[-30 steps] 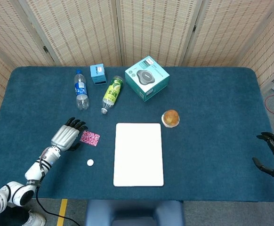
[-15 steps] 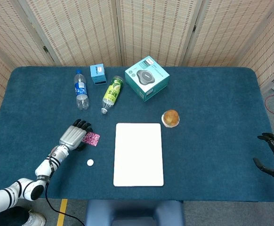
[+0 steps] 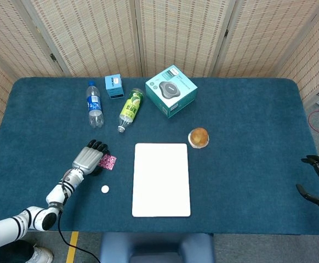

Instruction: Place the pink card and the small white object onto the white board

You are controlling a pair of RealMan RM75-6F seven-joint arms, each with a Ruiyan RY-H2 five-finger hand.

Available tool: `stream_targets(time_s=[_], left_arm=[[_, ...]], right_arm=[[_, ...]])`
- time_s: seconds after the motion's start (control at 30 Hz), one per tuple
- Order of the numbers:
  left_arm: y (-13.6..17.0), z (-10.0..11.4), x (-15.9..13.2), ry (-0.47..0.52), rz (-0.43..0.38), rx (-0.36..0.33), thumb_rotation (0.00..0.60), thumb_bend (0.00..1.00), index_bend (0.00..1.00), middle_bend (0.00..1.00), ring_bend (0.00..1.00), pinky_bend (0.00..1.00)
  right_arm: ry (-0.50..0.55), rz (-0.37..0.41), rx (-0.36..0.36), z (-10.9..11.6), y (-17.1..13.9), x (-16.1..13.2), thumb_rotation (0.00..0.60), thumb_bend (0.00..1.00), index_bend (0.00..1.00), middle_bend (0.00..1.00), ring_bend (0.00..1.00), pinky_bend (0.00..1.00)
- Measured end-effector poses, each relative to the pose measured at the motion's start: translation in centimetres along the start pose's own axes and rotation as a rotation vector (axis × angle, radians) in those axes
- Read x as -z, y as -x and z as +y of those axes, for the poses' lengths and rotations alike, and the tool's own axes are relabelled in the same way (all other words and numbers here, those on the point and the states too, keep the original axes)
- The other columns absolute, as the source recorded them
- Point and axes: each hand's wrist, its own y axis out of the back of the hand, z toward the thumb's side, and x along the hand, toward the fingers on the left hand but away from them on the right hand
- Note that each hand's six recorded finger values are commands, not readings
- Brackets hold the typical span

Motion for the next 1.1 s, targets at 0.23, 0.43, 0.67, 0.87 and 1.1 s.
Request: stream_targets(time_s=[0.23,0.43,0.67,0.87,1.1], left_arm=[[-0.3,0.0,-0.2,-0.004,0.005,-0.001,0.6,0.41,0.28,0.14,0.08,0.0],[-0.6,-0.1,-0.2,-0.001,0.013,-0.002,0.6,0.41,0.32,0.14,0.09,0.0],[-0.6,0.1,-0.5,0.006,0.003,-0.031,0.6,0.41,0.42,0.14,0.1,0.0],[-0.4,0.5,-1.3,0.007,-0.024,-0.057,0.6,0.41,0.43,0.14,0.1,0.0],[0.2,2.1,-4.0,0.002,-0.104,-0.106,0.6,0.41,0.42,0.14,0.1,0.0]], right_arm=[[0.0,-0.001,-0.002,0.0,0.1,0.0,0.6,0.25,0.26,0.25,0.23,0.24],[0.001,-0.003,-0.004,-0.1,0.1,0.1,0.6,0.25,0.26,0.25,0.23,0.24],[0.001,-0.002,-0.007,-0.2,0.2,0.1,0.6,0.25,0.26,0.25,0.23,0.24],[0.001,0.0,-0.009,-0.3,0.2,0.1,0.6,0.25,0.26,0.25,0.23,0.24],[0.0,-0.003,-0.009,-0.3,0.2,0.2,0.6,0.25,0.26,0.25,0.23,0.24]])
